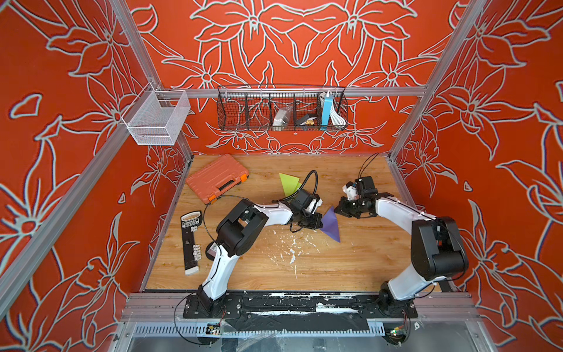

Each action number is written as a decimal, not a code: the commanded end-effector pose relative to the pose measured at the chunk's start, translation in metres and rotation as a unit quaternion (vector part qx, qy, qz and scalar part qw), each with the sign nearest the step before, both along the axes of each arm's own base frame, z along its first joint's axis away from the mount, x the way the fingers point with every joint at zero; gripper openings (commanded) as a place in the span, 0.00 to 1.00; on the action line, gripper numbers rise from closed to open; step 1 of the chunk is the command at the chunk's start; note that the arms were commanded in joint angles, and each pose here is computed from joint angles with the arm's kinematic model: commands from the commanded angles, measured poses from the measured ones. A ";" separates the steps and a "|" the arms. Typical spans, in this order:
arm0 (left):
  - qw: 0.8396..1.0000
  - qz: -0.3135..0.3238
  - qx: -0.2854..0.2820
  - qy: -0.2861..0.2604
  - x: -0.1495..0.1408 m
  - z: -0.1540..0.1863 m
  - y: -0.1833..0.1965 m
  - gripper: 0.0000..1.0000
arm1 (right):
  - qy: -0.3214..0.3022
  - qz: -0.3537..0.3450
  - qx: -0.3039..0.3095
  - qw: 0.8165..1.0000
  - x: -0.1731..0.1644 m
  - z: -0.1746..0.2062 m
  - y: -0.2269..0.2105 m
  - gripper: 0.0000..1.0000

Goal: Fold the square paper diagonally
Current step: Fold the paper at the center of the board.

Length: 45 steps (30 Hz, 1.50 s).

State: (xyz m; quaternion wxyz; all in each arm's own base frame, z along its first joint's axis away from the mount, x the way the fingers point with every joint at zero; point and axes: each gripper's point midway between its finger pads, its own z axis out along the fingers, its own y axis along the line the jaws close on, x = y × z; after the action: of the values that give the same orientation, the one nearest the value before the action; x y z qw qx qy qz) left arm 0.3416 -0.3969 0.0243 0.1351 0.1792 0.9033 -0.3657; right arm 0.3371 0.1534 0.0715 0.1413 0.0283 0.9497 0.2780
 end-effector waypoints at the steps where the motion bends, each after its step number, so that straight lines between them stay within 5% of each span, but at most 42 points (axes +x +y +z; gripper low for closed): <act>1: 0.995 0.009 0.085 0.053 -0.019 -0.054 0.030 0.00 | 0.055 0.048 -0.016 0.997 -0.037 -0.019 0.012 0.00; 27: 0.994 0.008 0.093 0.050 -0.018 -0.054 0.032 0.00 | 0.134 -0.005 -0.098 0.986 -0.064 -0.080 -0.019 0.00; 45: 0.994 0.008 0.098 0.046 -0.017 -0.053 0.033 0.00 | 0.127 -0.029 -0.114 0.985 -0.065 -0.067 -0.054 0.00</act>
State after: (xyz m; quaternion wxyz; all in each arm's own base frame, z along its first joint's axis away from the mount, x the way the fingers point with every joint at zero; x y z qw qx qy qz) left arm 0.3421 -0.3968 0.0246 0.1356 0.1862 0.9039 -0.3606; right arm 0.2942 0.1202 0.0194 0.0629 0.0660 0.9733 0.2106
